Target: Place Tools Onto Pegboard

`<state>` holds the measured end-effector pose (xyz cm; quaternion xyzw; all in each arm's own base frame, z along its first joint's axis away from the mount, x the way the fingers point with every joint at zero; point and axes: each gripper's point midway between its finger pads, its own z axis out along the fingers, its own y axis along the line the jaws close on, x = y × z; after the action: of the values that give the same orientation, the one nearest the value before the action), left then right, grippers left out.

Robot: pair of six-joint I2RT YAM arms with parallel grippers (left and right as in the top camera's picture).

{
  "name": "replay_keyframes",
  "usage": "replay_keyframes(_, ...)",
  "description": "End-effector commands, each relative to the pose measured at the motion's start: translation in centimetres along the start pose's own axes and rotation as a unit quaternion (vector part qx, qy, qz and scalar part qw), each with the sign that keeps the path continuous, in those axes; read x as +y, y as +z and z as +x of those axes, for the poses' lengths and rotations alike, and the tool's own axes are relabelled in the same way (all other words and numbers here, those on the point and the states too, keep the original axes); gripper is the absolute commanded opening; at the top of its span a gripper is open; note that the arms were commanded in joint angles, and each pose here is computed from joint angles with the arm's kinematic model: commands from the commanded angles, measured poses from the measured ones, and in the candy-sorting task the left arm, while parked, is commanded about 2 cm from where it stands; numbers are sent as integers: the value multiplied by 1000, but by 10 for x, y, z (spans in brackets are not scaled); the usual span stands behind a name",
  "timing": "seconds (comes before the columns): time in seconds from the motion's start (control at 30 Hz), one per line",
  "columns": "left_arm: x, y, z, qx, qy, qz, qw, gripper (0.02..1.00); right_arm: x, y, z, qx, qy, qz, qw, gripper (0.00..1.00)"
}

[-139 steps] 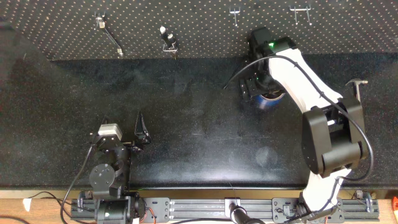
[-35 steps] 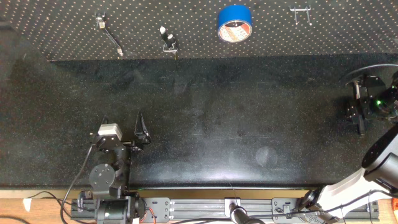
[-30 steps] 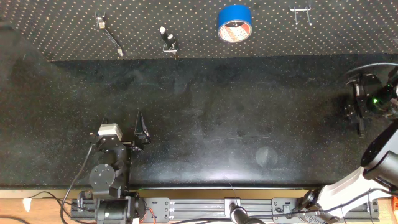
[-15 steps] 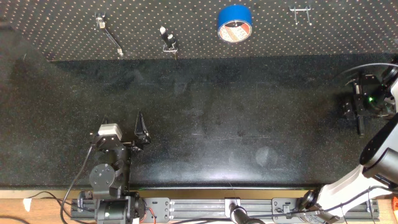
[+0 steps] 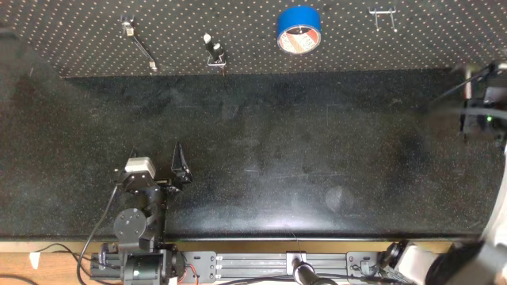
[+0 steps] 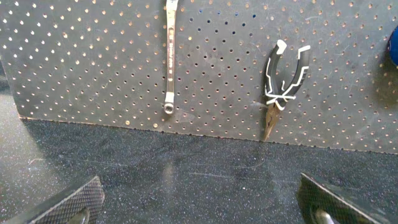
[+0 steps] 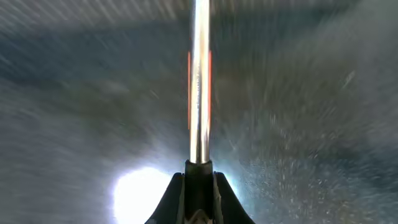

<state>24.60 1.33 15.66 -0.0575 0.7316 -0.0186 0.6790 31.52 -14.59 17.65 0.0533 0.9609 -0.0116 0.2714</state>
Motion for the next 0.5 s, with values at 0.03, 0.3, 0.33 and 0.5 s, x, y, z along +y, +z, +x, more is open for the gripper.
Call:
replay_keyframes(0.03, -1, 0, 1, 1, 4, 5, 1000, 996, 97, -83, -50, -155, -26, -71, 985, 75)
replay_keyframes(0.3, -1, 0, 1, 1, 4, 5, 1000, 996, 185, -85, -74, -194, -106, -154, 963, 75)
replay_keyframes(0.33, -1, 0, 1, 1, 4, 5, 1000, 996, 185, -76, -74, -183, -103, -155, 965, 75)
replay_keyframes(0.5, -1, 0, 1, 1, 4, 5, 1000, 998, 181, -43, -70, -140, -95, -145, 975, 77)
